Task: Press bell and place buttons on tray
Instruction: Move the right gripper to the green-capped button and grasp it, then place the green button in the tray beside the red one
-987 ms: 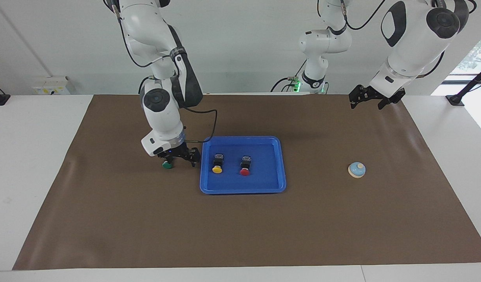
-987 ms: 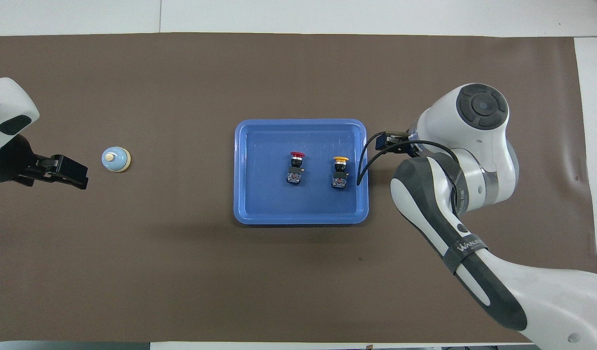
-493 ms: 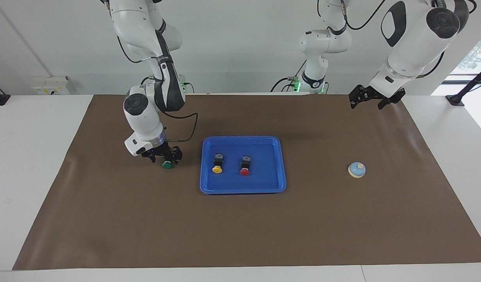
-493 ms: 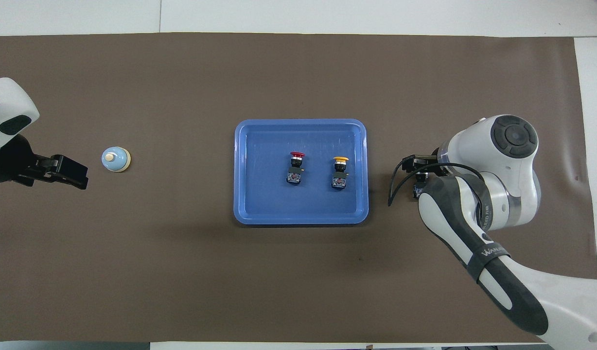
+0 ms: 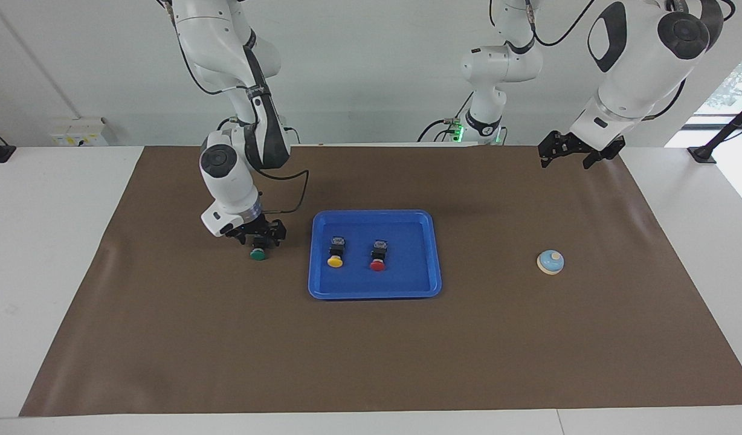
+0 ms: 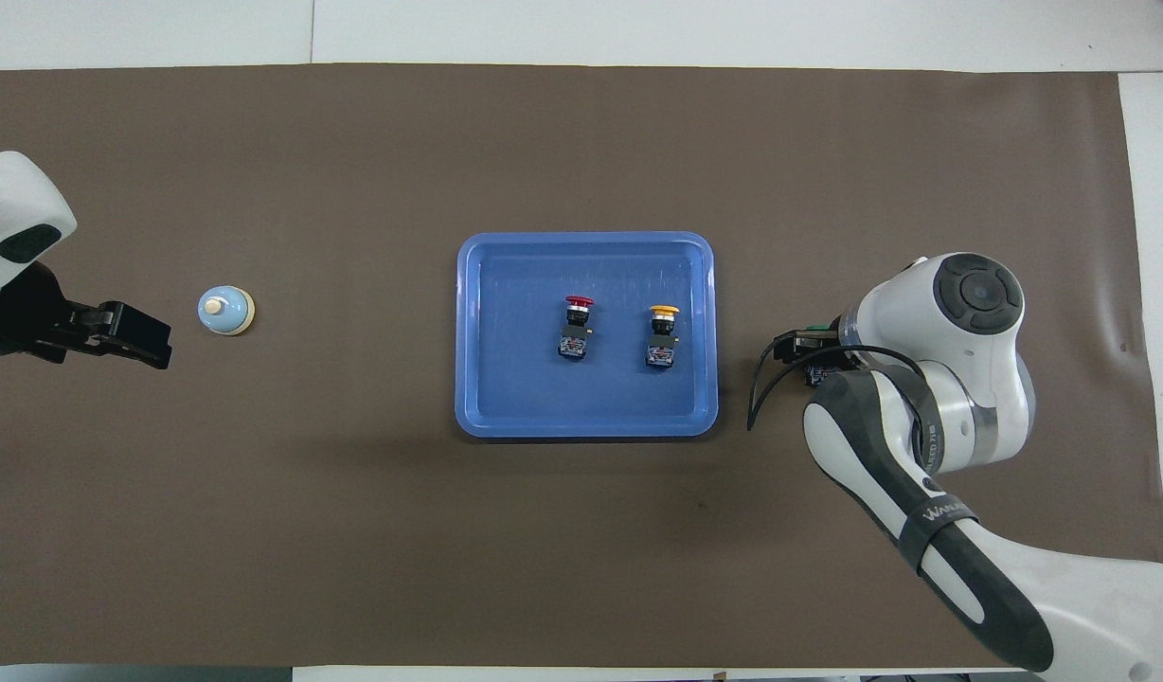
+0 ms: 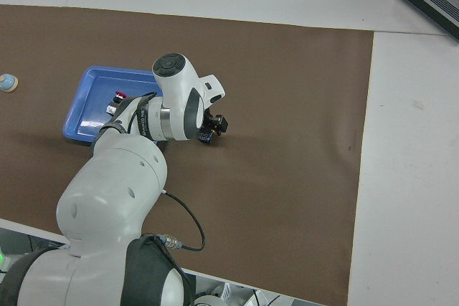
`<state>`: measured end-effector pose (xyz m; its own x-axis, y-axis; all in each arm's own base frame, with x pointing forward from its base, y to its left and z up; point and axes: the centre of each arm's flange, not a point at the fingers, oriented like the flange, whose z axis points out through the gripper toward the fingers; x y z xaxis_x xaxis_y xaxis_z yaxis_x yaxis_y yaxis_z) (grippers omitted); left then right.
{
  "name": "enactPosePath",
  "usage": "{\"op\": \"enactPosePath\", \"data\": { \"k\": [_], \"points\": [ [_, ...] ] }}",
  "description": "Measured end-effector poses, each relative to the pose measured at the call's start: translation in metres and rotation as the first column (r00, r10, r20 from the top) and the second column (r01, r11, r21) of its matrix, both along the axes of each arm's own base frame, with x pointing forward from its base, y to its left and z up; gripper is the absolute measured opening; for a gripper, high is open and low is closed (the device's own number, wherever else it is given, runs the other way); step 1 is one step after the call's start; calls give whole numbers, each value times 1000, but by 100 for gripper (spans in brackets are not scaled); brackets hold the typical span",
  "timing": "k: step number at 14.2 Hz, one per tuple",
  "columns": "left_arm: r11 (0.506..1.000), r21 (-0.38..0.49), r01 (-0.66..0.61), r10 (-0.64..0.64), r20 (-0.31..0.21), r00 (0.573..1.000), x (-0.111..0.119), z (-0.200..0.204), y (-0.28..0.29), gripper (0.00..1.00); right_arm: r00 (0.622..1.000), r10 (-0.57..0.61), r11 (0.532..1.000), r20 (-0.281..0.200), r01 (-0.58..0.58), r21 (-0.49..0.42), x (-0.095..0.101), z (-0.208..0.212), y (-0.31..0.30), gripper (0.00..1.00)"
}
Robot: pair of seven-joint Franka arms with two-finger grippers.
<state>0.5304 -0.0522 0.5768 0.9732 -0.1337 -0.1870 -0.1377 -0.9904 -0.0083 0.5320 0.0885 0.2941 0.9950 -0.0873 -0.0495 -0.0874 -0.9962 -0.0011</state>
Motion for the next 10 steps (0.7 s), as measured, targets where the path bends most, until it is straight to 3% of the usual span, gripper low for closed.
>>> {"op": "enactPosePath", "data": {
  "k": [2,5,7,10],
  "points": [
    [1000,0,0,0,0,1000,0,0,0,100,1000,0,1000,8,0,1,-4,-4,-1,96],
    [1000,0,0,0,0,1000,0,0,0,100,1000,-1,1000,12,1,1,-9,-11,-2,67],
    [1000,0,0,0,0,1000,0,0,0,100,1000,-3,1000,23,3,3,-8,-6,-2,41],
    [1000,0,0,0,0,1000,0,0,0,100,999,-29,1000,27,28,5,6,22,4,41]
  ]
}}
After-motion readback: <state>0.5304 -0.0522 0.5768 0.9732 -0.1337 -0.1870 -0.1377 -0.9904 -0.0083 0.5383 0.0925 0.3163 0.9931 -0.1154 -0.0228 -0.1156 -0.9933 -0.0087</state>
